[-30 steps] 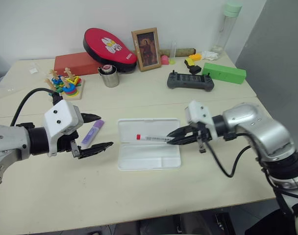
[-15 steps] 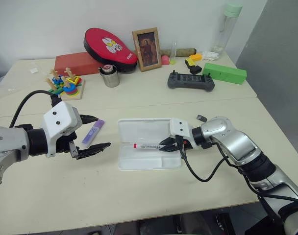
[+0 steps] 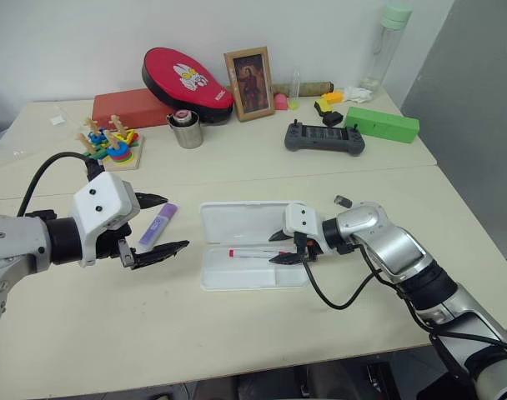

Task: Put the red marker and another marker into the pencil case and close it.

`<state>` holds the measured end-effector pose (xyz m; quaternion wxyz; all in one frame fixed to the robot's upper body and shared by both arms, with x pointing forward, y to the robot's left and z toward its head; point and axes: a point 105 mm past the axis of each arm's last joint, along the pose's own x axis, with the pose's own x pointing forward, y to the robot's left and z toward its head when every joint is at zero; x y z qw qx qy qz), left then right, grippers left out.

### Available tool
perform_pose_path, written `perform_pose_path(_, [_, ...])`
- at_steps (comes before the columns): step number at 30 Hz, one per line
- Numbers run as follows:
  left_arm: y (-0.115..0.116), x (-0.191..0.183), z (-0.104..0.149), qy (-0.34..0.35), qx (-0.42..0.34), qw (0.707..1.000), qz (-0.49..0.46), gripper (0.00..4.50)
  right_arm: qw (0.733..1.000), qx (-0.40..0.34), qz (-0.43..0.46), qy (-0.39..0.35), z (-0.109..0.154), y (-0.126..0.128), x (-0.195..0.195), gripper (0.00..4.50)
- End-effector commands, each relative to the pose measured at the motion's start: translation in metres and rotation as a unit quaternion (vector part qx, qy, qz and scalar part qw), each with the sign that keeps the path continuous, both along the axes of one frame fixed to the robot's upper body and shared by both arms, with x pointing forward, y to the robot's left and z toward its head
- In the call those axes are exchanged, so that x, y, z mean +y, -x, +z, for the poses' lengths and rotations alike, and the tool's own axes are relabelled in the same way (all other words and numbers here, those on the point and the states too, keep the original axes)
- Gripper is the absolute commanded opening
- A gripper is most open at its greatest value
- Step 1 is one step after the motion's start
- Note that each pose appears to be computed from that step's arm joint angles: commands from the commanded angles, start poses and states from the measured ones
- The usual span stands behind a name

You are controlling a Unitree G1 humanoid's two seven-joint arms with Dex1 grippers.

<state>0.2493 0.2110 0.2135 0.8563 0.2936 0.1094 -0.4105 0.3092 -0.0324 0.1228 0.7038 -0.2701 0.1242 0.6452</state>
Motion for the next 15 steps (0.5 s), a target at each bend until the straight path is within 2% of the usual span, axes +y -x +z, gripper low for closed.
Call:
perform_pose_path(1, [0.0,0.002,0.005,-0.003,-0.014,1.0,0.002,4.5,0.999,-0.014,0.016,-0.038,0.033,0.007,0.003,3.06])
perform_pose_path(9, [-0.006,0.036,0.011,0.018,-0.016,0.997,0.072,4.5,0.998,-0.002,0.035,-0.049,0.061,0.03,-0.01,3.06])
perform_pose_path(15, [-0.019,0.067,-0.009,0.046,0.009,0.986,0.158,4.5,0.998,-0.02,0.028,-0.051,0.078,0.031,-0.019,3.06])
